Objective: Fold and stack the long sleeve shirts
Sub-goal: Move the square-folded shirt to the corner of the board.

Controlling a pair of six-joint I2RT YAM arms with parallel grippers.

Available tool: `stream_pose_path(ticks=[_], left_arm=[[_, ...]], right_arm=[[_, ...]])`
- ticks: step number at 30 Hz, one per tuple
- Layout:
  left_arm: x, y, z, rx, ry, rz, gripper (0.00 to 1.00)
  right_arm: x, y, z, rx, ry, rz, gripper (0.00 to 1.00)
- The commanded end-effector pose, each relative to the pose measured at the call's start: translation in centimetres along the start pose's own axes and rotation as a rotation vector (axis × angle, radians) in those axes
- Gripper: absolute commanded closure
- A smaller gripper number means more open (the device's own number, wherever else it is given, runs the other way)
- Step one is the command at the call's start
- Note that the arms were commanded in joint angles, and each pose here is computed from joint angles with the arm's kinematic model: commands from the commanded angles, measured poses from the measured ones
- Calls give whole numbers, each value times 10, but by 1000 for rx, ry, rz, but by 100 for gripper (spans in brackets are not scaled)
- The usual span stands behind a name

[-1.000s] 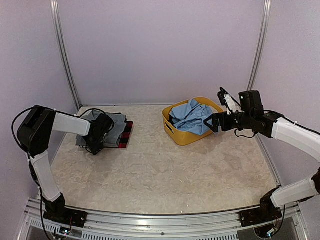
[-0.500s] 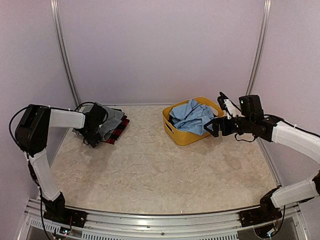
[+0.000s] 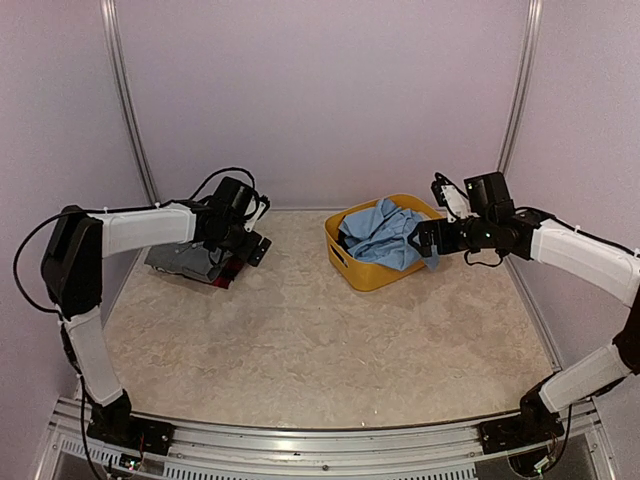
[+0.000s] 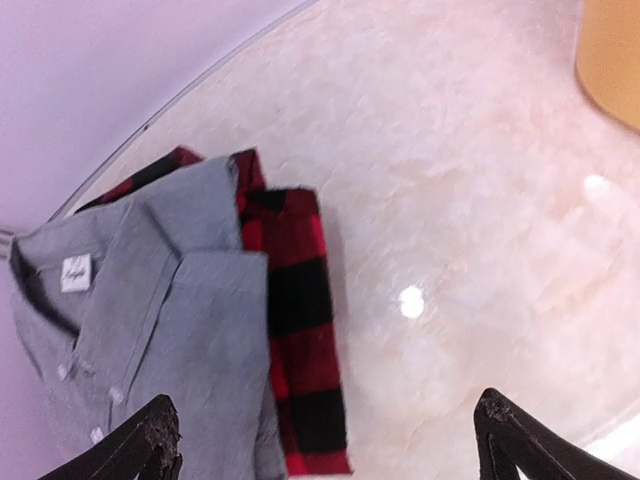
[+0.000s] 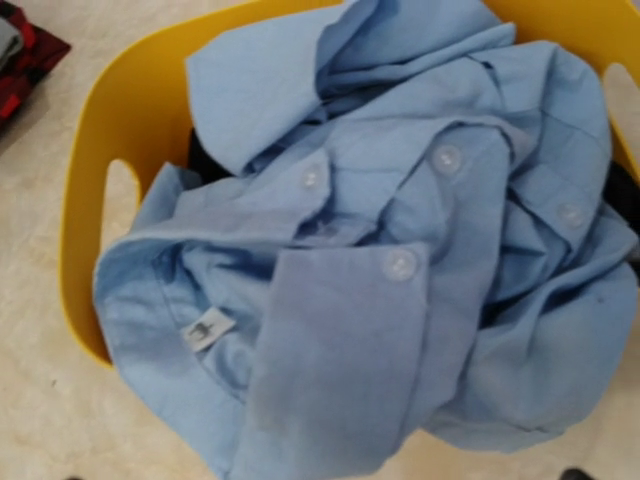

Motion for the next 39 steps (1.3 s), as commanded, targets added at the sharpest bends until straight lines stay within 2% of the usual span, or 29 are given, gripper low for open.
stream_pose_path(ticks=[1,4,8,17,21,28,35,39], left_arm=[[17,38,-42,-206,-75,-3,3],[22,62,-53,-255,-115,26,3],[9,101,-54,-265,-168,96,4],[-14,140,-20,-237,-322,160,6],[-17,148,14,-123,-389,146,6],[-1,160,60,-64,-493,91,7],[31,165,69,-97,-509,27,3],[45,154,54,-200,-500,-29,1]], right_arm=[[10,-1,-12,-68,48,16,0],[13,0,-15,-84,60,39,1],[15,-3,-15,-83,68,25,0],[8,-4,-13,-70,86,28,1],[2,0,-12,-68,98,40,1],[-4,1,-19,-122,91,64,0],[1,11,-43,-238,81,80,0],[1,24,-72,-286,105,111,3]])
Point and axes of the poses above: each gripper's point midway between its finger pads, its own y axis out along the fingers, its own z axis along the line the jaws close on, x = y × z, the point moved 5 cm from there along -y, back along the fingers, and after that the axes turned 12 degrees about -y, right-handed, at the moved point
